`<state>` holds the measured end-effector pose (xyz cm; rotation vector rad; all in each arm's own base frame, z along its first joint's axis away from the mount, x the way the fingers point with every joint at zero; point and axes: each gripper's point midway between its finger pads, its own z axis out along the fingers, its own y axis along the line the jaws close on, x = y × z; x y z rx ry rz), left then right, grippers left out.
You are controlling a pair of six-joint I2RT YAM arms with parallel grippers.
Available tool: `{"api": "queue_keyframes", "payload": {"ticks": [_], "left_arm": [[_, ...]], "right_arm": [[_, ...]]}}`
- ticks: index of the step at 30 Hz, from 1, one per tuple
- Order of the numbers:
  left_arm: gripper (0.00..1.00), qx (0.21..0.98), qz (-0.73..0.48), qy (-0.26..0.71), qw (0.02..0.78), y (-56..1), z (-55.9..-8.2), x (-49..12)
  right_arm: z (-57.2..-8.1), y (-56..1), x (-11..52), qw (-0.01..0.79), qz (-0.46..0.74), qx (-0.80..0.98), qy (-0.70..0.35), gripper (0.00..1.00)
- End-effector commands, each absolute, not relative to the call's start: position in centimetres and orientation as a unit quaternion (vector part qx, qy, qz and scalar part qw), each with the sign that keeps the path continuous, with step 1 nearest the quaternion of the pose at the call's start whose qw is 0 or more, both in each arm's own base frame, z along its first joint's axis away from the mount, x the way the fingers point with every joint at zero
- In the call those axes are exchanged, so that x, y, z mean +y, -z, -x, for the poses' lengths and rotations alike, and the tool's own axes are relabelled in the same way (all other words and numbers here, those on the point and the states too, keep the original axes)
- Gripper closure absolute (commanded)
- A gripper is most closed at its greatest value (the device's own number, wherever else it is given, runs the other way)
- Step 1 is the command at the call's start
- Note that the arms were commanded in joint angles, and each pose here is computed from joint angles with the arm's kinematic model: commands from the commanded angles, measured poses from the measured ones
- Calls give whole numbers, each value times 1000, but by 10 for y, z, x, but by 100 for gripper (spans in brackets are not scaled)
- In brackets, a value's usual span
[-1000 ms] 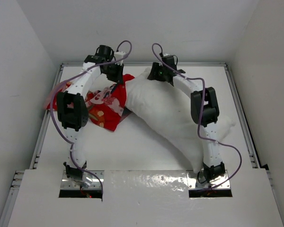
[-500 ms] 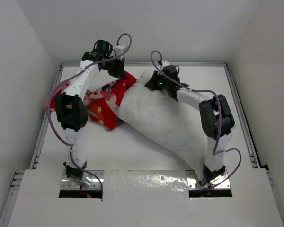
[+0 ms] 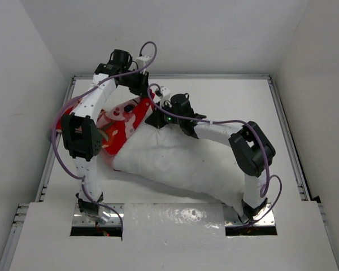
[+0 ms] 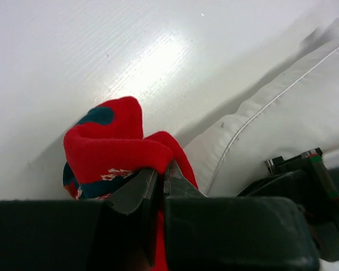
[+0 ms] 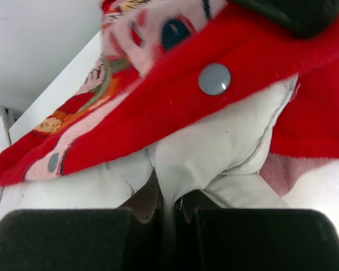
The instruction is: Put the pillow into the pillowcase
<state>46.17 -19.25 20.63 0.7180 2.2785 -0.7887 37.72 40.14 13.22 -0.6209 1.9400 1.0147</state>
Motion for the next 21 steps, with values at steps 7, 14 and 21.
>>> {"api": "queue_keyframes", "payload": {"ticks": [7, 14, 21], "left_arm": [[98, 823, -318, 304, 358, -248, -442, -192], [95, 822, -330, 297, 356, -246, -437, -189], [95, 754, -426, 388, 315, -261, -382, -207]], "right_arm": [[-327, -187, 419, 465, 358, 675, -448, 100], [-312, -189, 433, 466, 420, 663, -409, 100], [-359, -176, 432, 465, 317, 700, -440, 100]]}}
